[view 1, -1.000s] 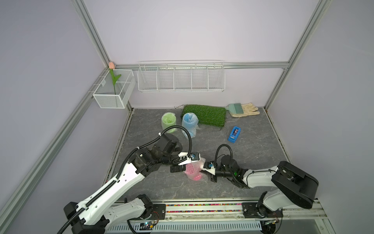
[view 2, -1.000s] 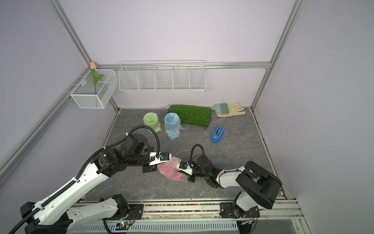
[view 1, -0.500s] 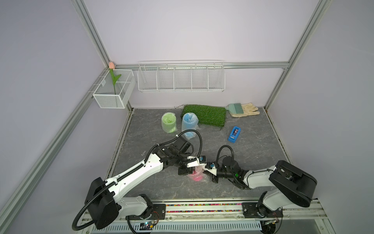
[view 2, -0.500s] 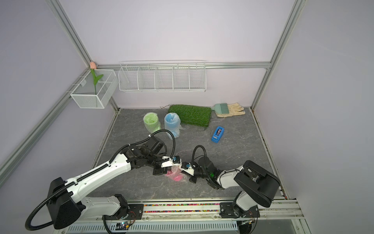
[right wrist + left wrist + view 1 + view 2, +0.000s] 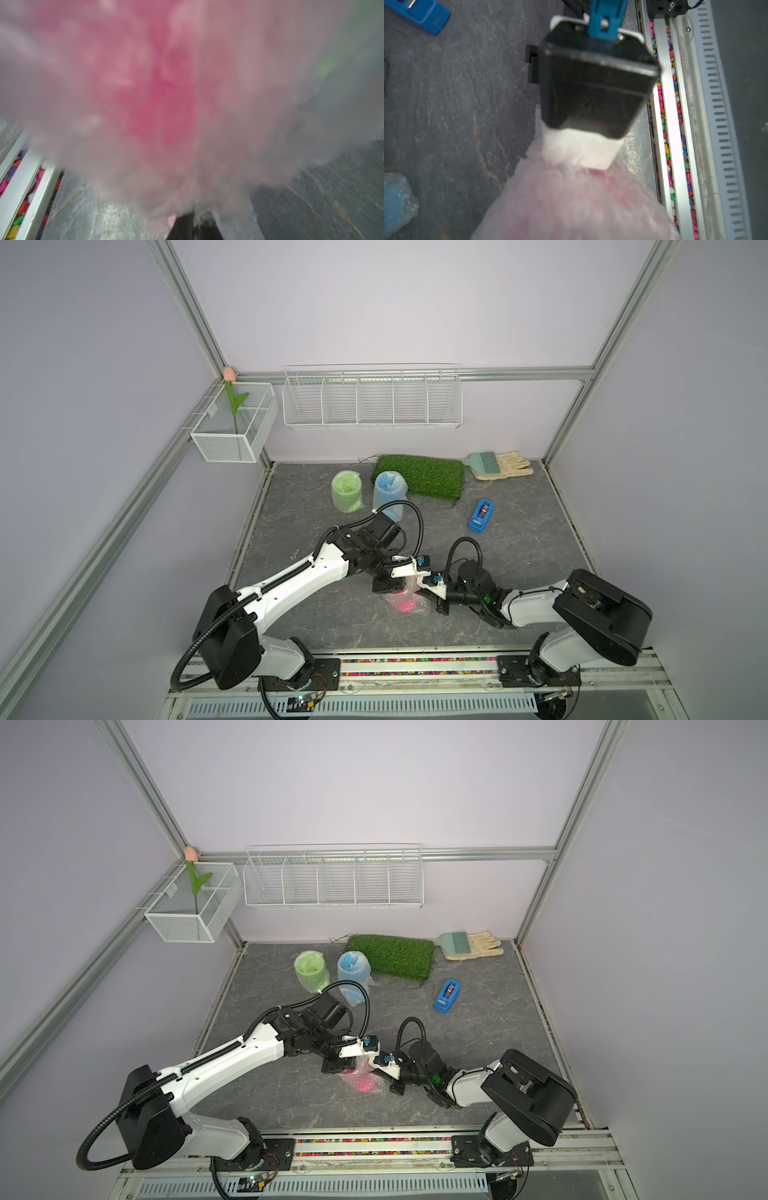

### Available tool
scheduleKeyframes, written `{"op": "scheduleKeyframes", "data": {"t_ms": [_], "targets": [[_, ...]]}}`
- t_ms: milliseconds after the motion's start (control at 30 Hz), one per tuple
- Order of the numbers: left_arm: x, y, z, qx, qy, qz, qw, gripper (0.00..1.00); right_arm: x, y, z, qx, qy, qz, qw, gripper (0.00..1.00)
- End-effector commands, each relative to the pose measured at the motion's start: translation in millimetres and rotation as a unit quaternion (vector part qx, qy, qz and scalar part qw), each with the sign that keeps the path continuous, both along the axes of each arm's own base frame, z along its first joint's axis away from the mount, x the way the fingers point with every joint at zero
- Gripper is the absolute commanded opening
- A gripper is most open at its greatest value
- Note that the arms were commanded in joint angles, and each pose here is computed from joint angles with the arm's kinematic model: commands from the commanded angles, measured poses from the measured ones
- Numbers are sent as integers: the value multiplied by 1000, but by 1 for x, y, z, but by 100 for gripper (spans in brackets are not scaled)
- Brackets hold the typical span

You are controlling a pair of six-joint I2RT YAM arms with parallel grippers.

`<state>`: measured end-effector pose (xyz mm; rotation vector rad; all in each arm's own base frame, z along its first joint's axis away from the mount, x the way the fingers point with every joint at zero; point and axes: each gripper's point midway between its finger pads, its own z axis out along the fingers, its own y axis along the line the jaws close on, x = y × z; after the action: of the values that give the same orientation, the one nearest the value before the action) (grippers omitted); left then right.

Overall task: Wrap wine glasses in bubble wrap
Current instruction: Wrap the wine glass in bubble wrap.

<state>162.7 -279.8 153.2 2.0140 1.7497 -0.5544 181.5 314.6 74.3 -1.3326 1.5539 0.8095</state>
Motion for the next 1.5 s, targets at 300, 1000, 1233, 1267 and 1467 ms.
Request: {"op": "scheduleKeyframes", "data": {"t_ms": [300, 1000, 1233, 1267, 1467], "targets": [[-13, 16, 79, -92, -64, 39, 993, 50, 4, -8, -9, -14, 11, -15, 1000, 7], [-5, -4, 14, -2, 28, 63, 998, 0, 6, -9, -11, -20, 14, -19, 1000, 7], [-6, 5, -28, 92, 75, 64, 991, 0, 5, -9, -13, -22, 17, -17, 999, 7], [-7, 7, -35, 108, 87, 62, 988, 0, 6, -9, -12, -21, 16, -17, 999, 7], [-21, 10, -65, 165, 152, 35, 974, 0, 5, -9, -12, -21, 15, -17, 1000, 7]]}}
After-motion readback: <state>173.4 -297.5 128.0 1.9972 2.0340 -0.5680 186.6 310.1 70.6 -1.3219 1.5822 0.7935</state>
